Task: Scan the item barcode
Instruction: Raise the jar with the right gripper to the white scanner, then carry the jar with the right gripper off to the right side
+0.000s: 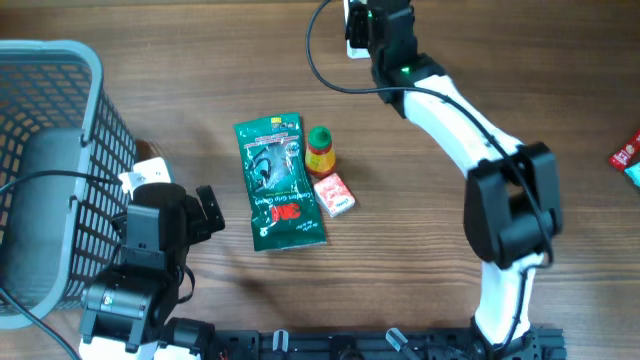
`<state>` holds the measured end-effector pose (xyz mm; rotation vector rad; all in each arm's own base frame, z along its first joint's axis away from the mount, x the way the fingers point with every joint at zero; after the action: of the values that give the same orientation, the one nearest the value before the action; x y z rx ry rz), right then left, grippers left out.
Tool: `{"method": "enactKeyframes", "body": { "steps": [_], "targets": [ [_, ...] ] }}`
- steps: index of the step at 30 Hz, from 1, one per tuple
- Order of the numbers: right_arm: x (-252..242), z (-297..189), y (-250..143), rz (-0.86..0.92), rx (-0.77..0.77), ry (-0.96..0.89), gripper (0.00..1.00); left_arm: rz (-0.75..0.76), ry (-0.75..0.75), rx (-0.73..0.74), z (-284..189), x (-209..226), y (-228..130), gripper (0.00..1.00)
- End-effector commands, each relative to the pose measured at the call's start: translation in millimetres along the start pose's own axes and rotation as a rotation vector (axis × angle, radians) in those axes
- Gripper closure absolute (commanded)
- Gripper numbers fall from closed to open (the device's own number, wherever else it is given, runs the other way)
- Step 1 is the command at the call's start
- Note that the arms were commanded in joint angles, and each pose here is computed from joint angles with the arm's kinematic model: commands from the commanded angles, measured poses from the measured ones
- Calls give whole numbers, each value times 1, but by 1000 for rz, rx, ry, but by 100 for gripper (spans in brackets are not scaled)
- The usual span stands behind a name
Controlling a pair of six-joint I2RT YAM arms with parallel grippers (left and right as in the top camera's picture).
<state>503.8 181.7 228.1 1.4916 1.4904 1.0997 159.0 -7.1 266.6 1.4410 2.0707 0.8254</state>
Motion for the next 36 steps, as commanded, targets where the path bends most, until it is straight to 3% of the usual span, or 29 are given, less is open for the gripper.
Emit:
{"method": "enactKeyframes", "body": {
  "steps": [1, 5, 11, 14, 18, 21, 26, 29, 32, 36],
  "targets": [
    [-15, 33, -13, -28, -108, -38, 50, -15, -7, -3, -1, 0, 0, 0],
    [-13, 57, -27, -32, -243, 78, 44, -15, -7, -3, -1, 0, 0, 0],
    [-8, 64, -35, 11, -236, 125, 47, -15, -7, -3, -1, 0, 0, 0],
    [-8, 64, -26, 15, -257, 126, 47, -15, -7, -3, -1, 0, 0, 0],
    [-26, 49, 15, 29, -278, 92, 51, -15, -7, -3, -1, 0, 0, 0],
    [-67, 30, 44, 73, -222, 17, 53, -15, -7, -3, -1, 0, 0, 0],
    [-206, -13, 63, 280, -2, -190, 53, -15, -7, -3, -1, 0, 0, 0],
    [-284, -40, 31, 412, 246, -192, 52, -15, -7, -3, -1, 0, 0, 0],
    [-356, -78, -19, 586, 496, -359, 56, -15, -7, -3, -1, 0, 0, 0],
    [-415, -117, -58, 725, 636, -510, 52, -15, -7, -3, -1, 0, 0, 0]
  ]
}}
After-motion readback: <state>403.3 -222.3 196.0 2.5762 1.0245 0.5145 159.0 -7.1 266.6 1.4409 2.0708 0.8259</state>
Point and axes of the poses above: each gripper's point midway between its finger pads, its own z axis out along the fingers, its own x axis along the line the jaws close on, y = z × x, the point moved 10 cm from there along -z, back along the fingers, and after that the axes turned 2 degrees about -z, right-handed, at the moved point
